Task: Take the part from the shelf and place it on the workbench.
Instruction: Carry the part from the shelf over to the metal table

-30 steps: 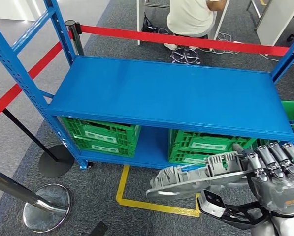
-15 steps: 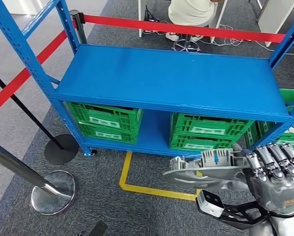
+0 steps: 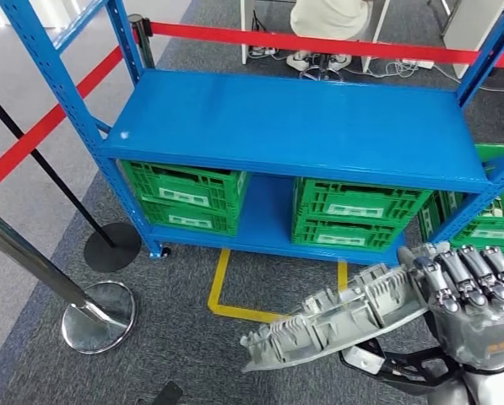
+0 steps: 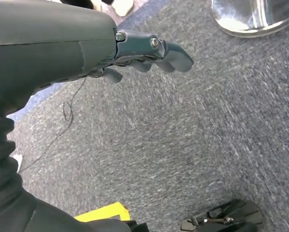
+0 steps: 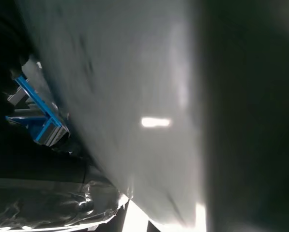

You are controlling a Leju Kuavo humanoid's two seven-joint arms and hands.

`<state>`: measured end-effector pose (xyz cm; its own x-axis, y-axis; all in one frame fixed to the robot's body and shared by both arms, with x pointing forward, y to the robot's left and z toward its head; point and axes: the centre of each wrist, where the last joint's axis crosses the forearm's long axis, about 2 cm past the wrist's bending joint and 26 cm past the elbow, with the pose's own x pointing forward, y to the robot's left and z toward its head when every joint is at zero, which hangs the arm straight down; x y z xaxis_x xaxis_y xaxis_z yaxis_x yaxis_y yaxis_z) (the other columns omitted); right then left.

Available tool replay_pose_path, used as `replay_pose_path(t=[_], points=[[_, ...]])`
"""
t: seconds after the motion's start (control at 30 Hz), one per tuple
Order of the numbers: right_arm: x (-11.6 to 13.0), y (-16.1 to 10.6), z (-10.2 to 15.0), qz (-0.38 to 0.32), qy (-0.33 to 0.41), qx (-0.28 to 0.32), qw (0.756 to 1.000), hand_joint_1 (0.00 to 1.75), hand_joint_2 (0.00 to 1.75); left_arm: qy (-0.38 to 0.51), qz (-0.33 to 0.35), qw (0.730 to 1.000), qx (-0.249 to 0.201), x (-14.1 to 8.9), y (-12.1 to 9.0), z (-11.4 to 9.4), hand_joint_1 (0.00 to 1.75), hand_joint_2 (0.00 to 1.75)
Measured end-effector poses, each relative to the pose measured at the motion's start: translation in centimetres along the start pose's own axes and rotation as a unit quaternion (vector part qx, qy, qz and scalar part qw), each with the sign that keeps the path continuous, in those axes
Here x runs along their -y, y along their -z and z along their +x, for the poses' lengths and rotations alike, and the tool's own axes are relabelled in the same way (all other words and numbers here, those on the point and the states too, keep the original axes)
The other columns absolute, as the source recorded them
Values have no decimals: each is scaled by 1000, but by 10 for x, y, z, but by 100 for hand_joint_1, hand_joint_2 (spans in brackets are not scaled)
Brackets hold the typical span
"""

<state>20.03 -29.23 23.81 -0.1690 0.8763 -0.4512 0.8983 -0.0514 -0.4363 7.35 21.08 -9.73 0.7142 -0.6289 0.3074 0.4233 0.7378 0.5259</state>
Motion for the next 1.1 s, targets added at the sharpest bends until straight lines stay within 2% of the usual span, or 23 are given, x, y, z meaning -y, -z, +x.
replay_pose_path(t=[0.5,0.67,1.1], points=[[-2,-2,3,6,6,-5,1000,175,175,-2,5,1000,3,-4,3,4,0,175],[-3,-5,4,13,9,-19,1000,175,175,-1,2,1000,-4,0,0,-3,0,175],[-6,-7,6,18,15,-21,1000,175,175,-3,4,1000,-5,1,-1,-4,0,175]])
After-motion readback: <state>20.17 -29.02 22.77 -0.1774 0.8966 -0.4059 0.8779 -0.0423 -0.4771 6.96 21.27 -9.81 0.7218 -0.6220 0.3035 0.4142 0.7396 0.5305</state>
